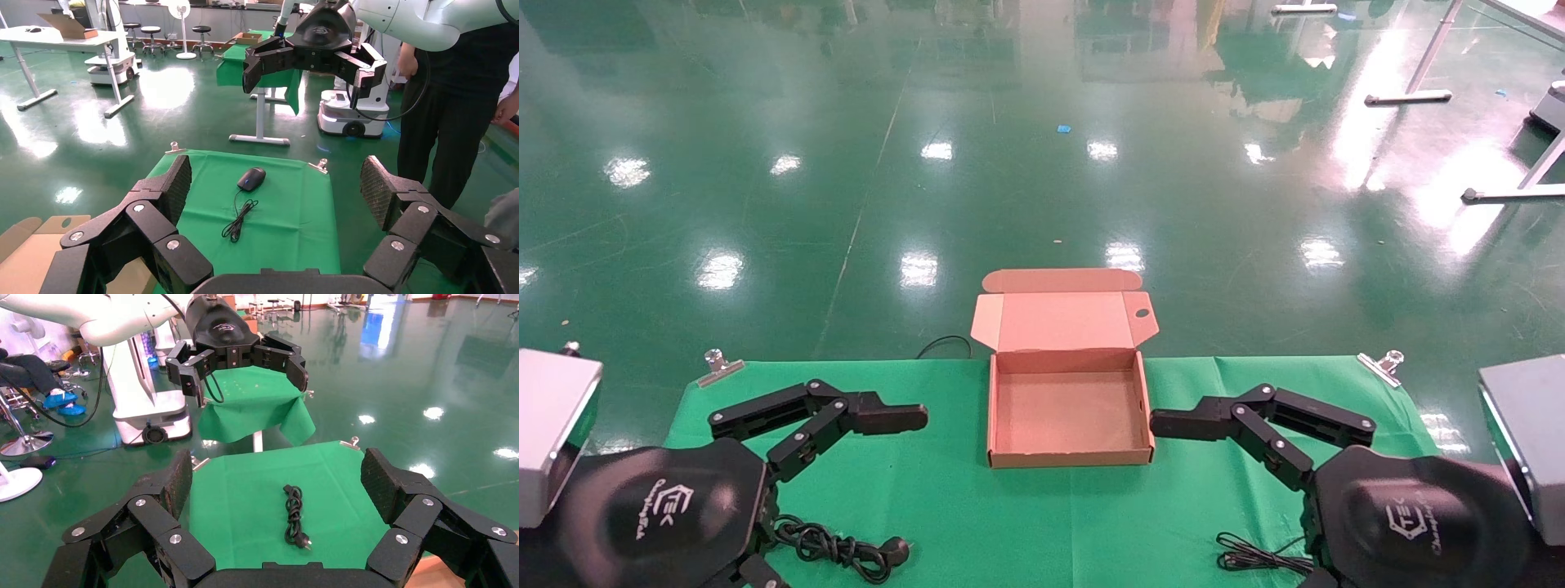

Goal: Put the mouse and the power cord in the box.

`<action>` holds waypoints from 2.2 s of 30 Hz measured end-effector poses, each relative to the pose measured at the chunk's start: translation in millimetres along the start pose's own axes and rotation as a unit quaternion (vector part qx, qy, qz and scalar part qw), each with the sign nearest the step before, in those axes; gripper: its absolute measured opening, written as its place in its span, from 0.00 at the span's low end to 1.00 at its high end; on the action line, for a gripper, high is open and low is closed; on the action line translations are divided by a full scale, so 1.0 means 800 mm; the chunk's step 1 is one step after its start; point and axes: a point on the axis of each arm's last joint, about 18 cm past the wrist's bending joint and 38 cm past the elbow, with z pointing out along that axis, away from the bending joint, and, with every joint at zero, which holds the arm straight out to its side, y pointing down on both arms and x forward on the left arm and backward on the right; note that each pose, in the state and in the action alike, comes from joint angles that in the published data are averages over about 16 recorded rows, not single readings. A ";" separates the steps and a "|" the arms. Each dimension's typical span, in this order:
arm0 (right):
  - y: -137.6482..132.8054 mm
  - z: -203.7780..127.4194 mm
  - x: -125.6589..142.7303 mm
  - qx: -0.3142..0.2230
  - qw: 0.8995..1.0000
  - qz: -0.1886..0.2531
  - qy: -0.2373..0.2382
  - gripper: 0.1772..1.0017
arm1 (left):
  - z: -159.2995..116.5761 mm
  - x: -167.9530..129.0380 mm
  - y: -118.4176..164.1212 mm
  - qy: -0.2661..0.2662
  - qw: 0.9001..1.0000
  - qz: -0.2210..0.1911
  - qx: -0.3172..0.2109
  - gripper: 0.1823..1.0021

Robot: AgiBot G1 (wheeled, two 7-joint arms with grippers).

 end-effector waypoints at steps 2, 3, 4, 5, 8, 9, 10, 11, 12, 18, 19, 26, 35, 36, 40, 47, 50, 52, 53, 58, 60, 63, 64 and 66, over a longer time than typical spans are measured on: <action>0.000 0.000 0.000 0.000 1.000 0.000 0.000 1.00 | 0.000 0.000 0.000 0.000 1.000 0.000 0.000 1.00; 0.000 0.000 0.000 0.000 1.000 0.000 0.000 1.00 | 0.000 0.000 0.000 0.000 1.000 0.000 0.000 1.00; 0.000 0.000 0.000 0.000 1.000 0.000 0.000 1.00 | 0.000 0.000 0.000 0.000 1.000 0.000 0.000 1.00; 0.000 0.000 0.000 0.000 1.000 0.000 0.000 1.00 | 0.000 0.000 0.000 0.000 1.000 0.000 0.000 1.00; 0.000 0.000 0.000 0.000 1.000 0.000 0.000 1.00 | 0.000 0.000 0.000 0.000 1.000 0.000 0.000 1.00; 0.000 0.000 0.000 0.000 1.000 0.000 0.000 1.00 | 0.000 0.000 0.000 0.000 1.000 0.000 0.000 1.00; 0.000 0.000 0.000 0.000 1.000 0.000 0.000 1.00 | 0.000 0.000 0.000 0.000 1.000 0.000 0.000 1.00; 0.000 0.000 0.000 0.000 1.000 0.000 0.000 1.00 | 0.000 0.000 0.000 0.000 1.000 0.000 0.000 1.00; 0.000 0.000 0.000 0.000 1.000 0.000 0.000 1.00 | 0.000 0.000 0.000 0.000 1.000 0.000 0.000 1.00; 0.000 0.000 0.000 0.000 1.000 0.000 0.000 1.00 | 0.000 0.000 0.000 0.000 1.000 0.000 0.000 1.00; 0.000 0.000 0.000 0.000 1.000 0.000 0.000 1.00 | 0.000 0.000 0.000 0.000 1.000 0.000 0.000 1.00; 0.000 0.000 0.000 0.000 1.000 0.000 0.000 1.00 | 0.000 0.000 0.000 0.000 1.000 0.000 0.000 1.00; 0.000 -0.003 0.001 -0.006 1.000 -0.003 0.003 1.00 | 0.000 0.000 0.000 0.001 1.000 0.004 -0.006 1.00; 0.001 -0.004 0.001 -0.008 1.000 -0.005 0.003 1.00 | -0.001 0.000 0.000 0.002 1.000 0.006 -0.010 1.00; 0.002 -0.011 0.003 -0.021 1.000 -0.011 0.009 1.00 | -0.002 0.000 0.001 0.006 0.999 0.015 -0.028 1.00; 0.010 -0.030 0.008 -0.062 0.998 -0.027 0.019 1.00 | -0.005 -0.001 0.009 0.017 0.996 0.037 -0.081 1.00; 0.016 -0.040 0.011 -0.085 0.996 -0.032 0.024 1.00 | -0.006 -0.003 0.015 0.022 0.993 0.046 -0.110 1.00; 0.021 -0.047 0.014 -0.100 0.994 -0.036 0.027 1.00 | -0.007 -0.006 0.020 0.024 0.990 0.050 -0.128 1.00; 0.023 -0.050 0.015 -0.108 0.993 -0.037 0.028 1.00 | -0.007 -0.008 0.024 0.025 0.989 0.052 -0.137 1.00; 0.039 -0.067 0.021 -0.154 0.987 -0.044 0.032 1.00 | -0.008 -0.020 0.041 0.029 0.981 0.062 -0.180 1.00; 0.047 -0.072 0.025 -0.174 0.983 -0.047 0.034 1.00 | -0.007 -0.026 0.049 0.032 0.978 0.066 -0.197 1.00; 0.060 -0.080 0.031 -0.204 0.977 -0.051 0.034 1.00 | -0.006 -0.036 0.062 0.036 0.972 0.070 -0.223 1.00; 0.065 -0.082 0.034 -0.214 0.975 -0.052 0.034 1.00 | -0.005 -0.040 0.067 0.038 0.969 0.072 -0.231 1.00; 0.075 -0.087 0.039 -0.235 0.970 -0.055 0.034 1.00 | -0.003 -0.048 0.077 0.042 0.965 0.075 -0.248 1.00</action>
